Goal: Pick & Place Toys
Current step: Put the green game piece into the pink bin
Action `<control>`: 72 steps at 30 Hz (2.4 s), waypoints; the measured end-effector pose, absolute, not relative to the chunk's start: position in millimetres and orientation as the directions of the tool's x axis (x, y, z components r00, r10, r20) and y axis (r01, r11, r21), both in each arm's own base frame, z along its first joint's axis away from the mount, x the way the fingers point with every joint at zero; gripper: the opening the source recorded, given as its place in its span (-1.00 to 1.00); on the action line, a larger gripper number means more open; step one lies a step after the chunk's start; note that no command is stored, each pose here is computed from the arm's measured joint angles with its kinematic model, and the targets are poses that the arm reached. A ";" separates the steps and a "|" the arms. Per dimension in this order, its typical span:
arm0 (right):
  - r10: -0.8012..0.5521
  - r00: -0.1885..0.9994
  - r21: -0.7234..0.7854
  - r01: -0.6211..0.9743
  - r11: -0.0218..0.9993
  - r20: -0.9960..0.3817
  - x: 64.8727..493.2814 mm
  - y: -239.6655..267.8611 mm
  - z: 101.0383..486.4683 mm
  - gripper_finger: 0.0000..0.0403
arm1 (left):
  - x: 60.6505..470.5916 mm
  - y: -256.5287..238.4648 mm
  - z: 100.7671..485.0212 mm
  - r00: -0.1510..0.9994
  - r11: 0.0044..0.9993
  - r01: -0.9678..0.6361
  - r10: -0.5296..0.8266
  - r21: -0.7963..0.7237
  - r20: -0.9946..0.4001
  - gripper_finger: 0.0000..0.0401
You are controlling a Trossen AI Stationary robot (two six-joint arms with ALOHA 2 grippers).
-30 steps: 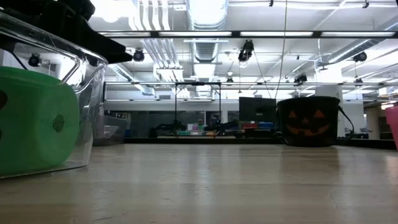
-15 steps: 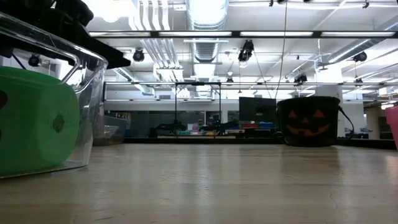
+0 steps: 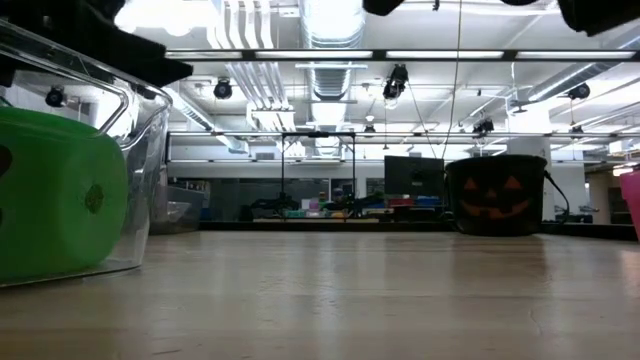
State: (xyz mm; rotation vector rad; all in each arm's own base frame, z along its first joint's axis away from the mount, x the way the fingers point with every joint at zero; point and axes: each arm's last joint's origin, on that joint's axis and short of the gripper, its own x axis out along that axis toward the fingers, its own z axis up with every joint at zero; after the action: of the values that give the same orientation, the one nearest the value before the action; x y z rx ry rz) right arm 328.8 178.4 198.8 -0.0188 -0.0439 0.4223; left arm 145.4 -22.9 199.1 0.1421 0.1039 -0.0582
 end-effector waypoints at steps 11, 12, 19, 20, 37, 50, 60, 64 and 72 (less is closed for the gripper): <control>0.390 0.918 -0.040 -0.388 0.921 0.073 324.0 179.7 195.4 -0.22 | 115.1 -16.9 188.0 0.997 0.992 0.044 -0.051 0.120 0.054 0.46; 0.391 0.917 -0.040 -0.389 0.921 0.075 323.8 179.8 195.8 -0.22 | 113.0 -16.2 184.7 0.996 0.992 0.039 -0.048 0.116 0.074 0.46; 0.392 0.919 -0.043 -0.391 0.920 0.035 323.5 179.6 191.5 -0.22 | 103.7 -11.8 175.2 0.996 0.993 0.013 -0.022 0.115 0.082 0.46; 0.392 0.920 -0.040 -0.391 0.919 0.017 323.4 179.5 189.6 -0.22 | 103.1 -11.0 174.0 0.999 0.993 0.010 -0.017 0.119 0.052 0.46; 0.405 0.912 0.047 -0.403 0.914 -0.068 275.4 159.7 185.5 -0.22 | 100.4 -6.3 171.0 0.999 0.994 -0.008 0.013 0.105 -0.052 0.13; 0.409 0.913 0.224 -0.395 0.891 -0.014 164.4 111.5 178.0 -0.22 | 100.6 -5.5 169.1 0.997 0.993 -0.034 0.042 0.110 -0.072 0.11; 0.456 0.889 0.421 -0.401 0.814 -0.036 121.9 113.3 173.8 -0.22 | 100.5 -5.5 168.4 0.996 0.993 -0.033 0.042 0.114 -0.079 0.11; 0.460 0.887 0.361 -0.416 0.835 -0.042 123.5 123.1 191.1 -0.22 | 100.3 -5.5 166.3 0.994 0.993 -0.030 0.042 0.116 -0.101 0.11; 0.414 0.831 0.391 -0.265 0.881 -0.370 142.4 149.0 227.3 -0.22 | 100.5 -5.5 164.5 0.992 0.993 -0.028 0.042 0.119 -0.120 0.11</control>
State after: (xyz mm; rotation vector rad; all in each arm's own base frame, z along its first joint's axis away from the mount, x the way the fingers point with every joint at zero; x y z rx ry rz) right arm 142.4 149.0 227.3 0.3339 0.4644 0.3674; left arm 100.5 -5.5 164.5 0.1172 0.1227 0.0352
